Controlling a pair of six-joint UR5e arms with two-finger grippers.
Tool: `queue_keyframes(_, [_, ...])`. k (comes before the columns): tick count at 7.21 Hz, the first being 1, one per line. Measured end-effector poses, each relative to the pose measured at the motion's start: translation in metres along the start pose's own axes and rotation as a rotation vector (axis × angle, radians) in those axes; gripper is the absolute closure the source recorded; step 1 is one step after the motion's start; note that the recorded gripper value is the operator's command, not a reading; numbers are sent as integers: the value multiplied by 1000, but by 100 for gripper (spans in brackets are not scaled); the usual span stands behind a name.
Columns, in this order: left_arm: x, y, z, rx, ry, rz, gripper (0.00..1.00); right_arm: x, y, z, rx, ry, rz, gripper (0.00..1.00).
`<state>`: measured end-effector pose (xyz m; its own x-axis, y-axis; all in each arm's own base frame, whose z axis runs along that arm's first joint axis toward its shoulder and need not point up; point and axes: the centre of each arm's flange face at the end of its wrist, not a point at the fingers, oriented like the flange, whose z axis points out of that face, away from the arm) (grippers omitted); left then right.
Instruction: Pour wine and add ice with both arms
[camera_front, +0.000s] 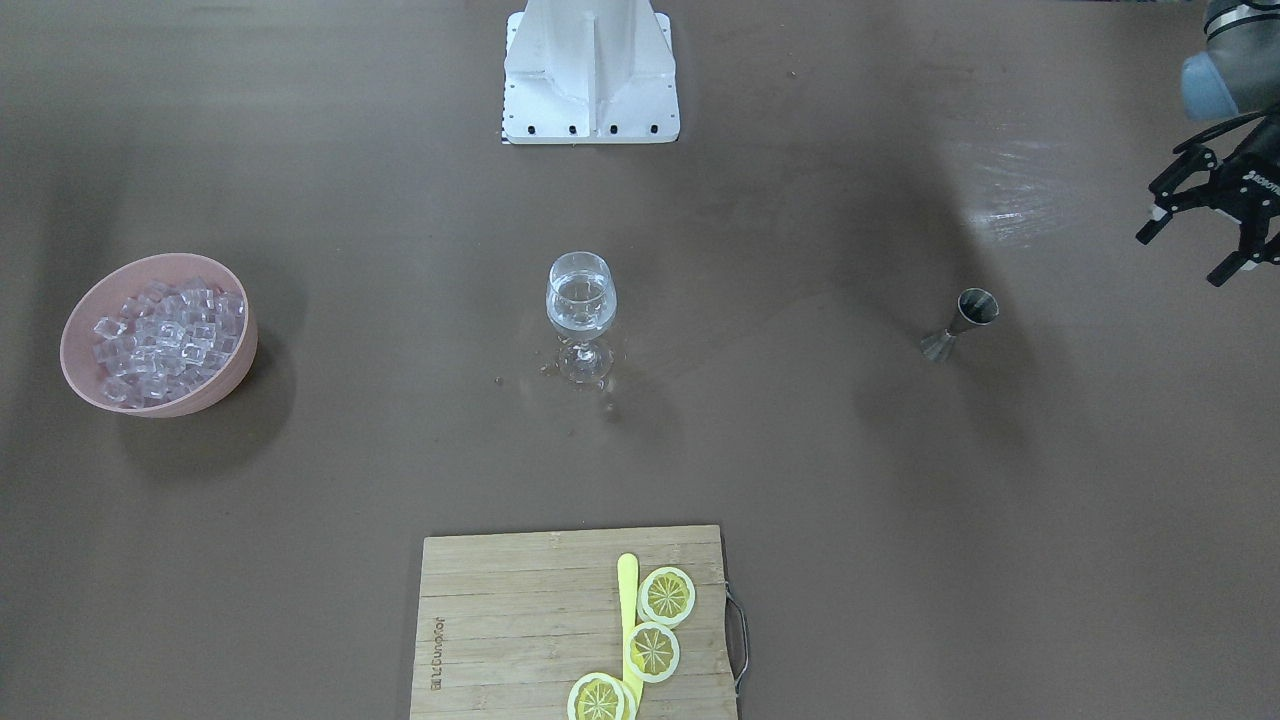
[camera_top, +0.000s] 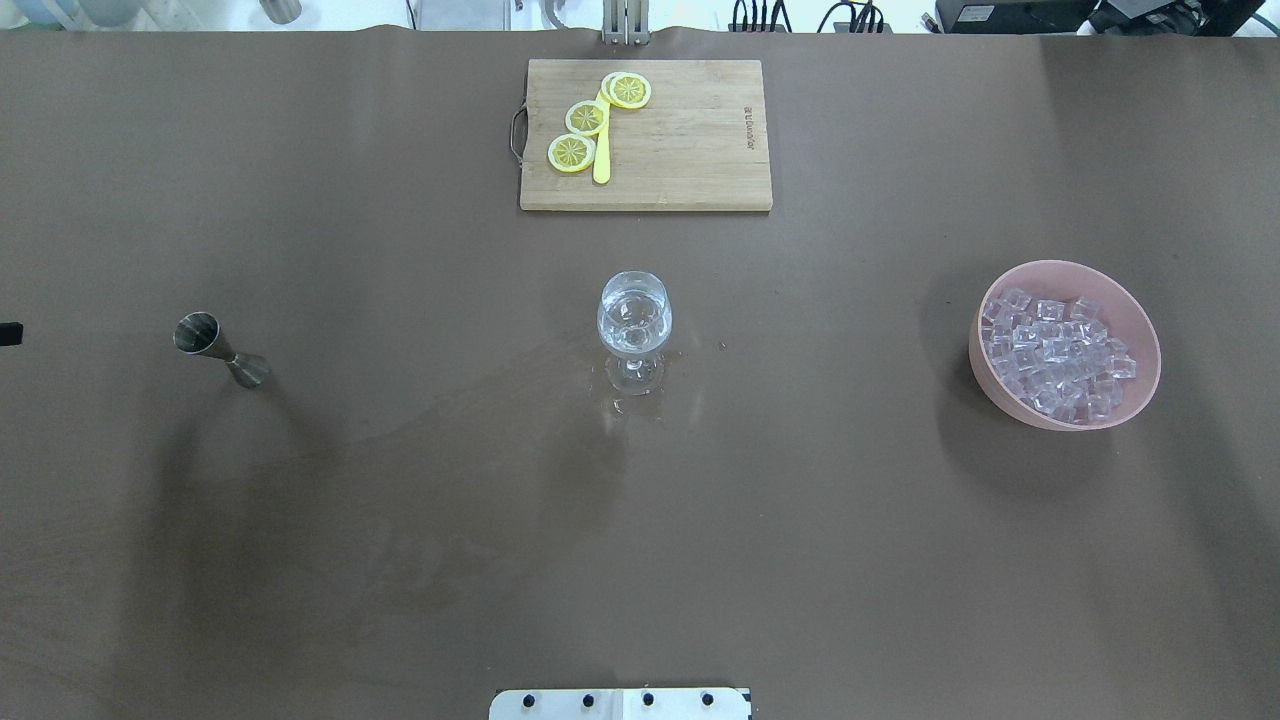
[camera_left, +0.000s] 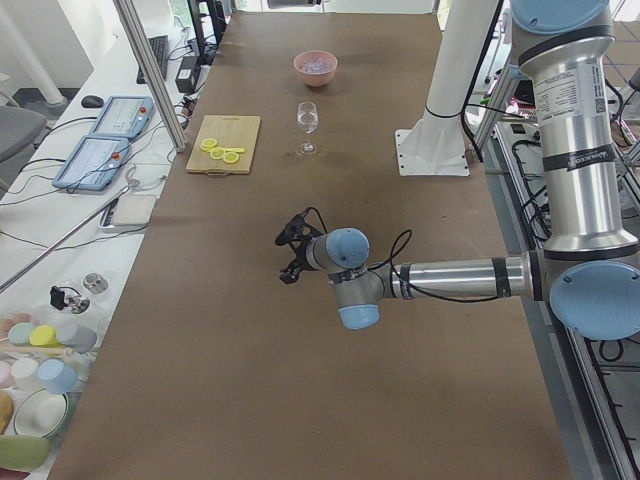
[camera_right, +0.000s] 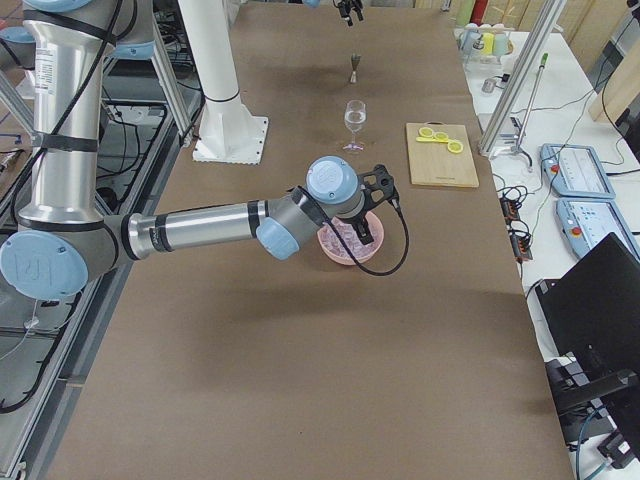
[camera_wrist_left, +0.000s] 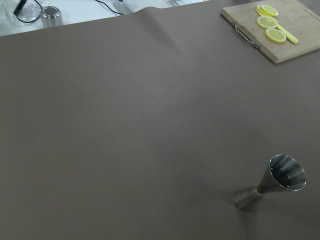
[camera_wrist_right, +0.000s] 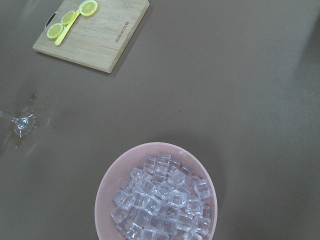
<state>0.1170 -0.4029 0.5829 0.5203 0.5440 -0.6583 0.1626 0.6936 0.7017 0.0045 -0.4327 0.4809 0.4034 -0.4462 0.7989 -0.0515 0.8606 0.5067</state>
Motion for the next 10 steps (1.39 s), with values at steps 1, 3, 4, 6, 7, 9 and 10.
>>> queue_keyframes(1, [17, 3, 23, 12, -13, 29, 3, 1, 5, 0, 8, 12, -12, 0])
queue_keyframes(3, [45, 14, 53, 50, -21, 76, 3, 3, 4, 17, 6, 91, -26, 0])
queue_keyframes(4, [54, 19, 61, 71, -21, 92, 3, 1, -3, 30, -1, 134, -18, 0])
queue_keyframes(6, [62, 38, 75, 112, -25, 113, 3, -13, -30, 54, -12, 171, 80, 0])
queue_keyframes(7, [64, 48, 83, 139, -22, 122, 3, -21, -39, 65, -14, 178, 118, 0])
queue_keyframes(9, [78, 54, 104, 180, -7, 133, 3, -36, -47, 75, -14, 173, 158, 0])
queue_keyframes(10, [88, 52, 115, 194, -2, 137, 3, -42, -48, 76, -12, 169, 168, 0])
